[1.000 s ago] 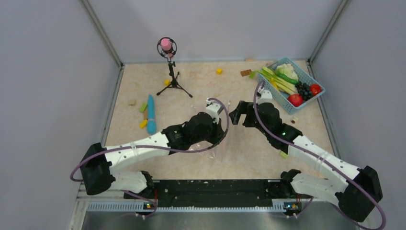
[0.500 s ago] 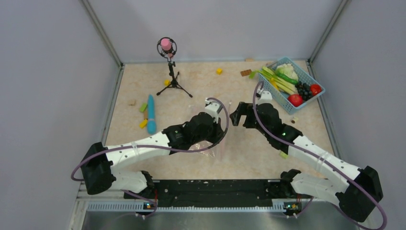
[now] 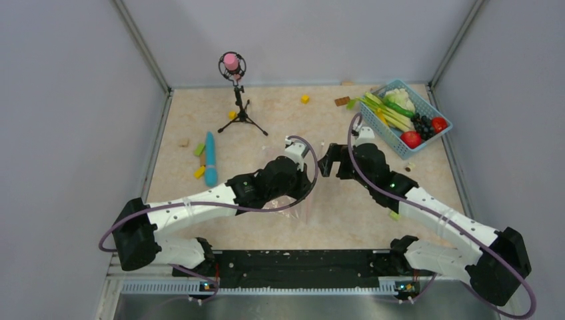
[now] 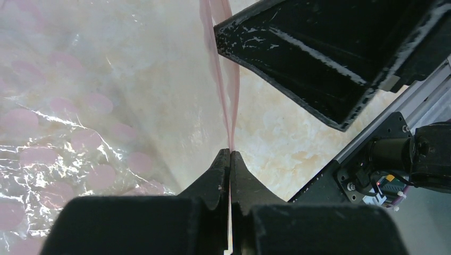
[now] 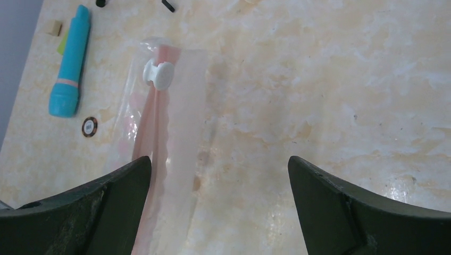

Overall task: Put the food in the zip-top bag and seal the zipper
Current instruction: Open the zipper of the food storage bag.

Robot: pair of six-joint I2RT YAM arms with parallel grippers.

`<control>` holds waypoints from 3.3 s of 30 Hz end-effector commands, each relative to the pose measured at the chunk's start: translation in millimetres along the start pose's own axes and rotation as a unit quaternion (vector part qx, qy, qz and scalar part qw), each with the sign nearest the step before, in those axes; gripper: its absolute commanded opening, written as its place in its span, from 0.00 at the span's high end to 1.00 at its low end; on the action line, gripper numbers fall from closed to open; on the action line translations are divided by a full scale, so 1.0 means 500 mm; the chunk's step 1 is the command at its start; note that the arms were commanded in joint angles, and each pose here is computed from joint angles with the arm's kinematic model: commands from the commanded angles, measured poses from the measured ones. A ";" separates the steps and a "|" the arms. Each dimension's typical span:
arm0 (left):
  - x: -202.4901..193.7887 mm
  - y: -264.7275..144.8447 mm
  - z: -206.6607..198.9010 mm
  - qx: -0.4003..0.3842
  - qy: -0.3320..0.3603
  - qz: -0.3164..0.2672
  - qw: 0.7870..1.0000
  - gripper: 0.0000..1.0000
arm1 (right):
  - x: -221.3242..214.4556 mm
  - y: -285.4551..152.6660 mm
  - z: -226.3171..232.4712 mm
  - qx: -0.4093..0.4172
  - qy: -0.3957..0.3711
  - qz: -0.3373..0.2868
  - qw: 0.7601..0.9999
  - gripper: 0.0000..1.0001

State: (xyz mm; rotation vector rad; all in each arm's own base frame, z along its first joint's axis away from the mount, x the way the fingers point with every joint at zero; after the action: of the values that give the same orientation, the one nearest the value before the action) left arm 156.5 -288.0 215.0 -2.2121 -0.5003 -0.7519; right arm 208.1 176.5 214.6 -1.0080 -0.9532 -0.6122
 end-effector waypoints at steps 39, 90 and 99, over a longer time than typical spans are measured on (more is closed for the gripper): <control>0.007 0.025 0.003 0.084 -0.030 0.015 0.996 0.93 | 0.014 -0.038 0.089 0.052 -0.007 0.041 0.998 1.00; 0.007 -0.058 0.040 0.167 -0.036 0.031 0.985 0.50 | 0.032 -0.015 0.025 0.041 -0.086 0.019 0.995 1.00; 0.015 -0.081 0.021 0.156 -0.056 0.045 0.985 0.55 | 0.036 -0.031 0.013 0.005 -0.052 0.008 0.999 1.00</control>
State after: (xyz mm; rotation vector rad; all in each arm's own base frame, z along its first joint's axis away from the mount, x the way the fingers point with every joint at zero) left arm 147.0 -250.5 216.5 -1.9122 -0.5253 -0.4964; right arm 204.3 178.6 227.3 -1.0683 -1.0530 -0.4518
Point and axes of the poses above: each gripper's point midway between its finger pads, its own y axis out along the fingers, its own z axis along the line the jaws close on, x = y × z, the point moved 8 cm from there along -y, back along the fingers, and after that the axes turned 13 degrees about -y, right-handed, at the moved point
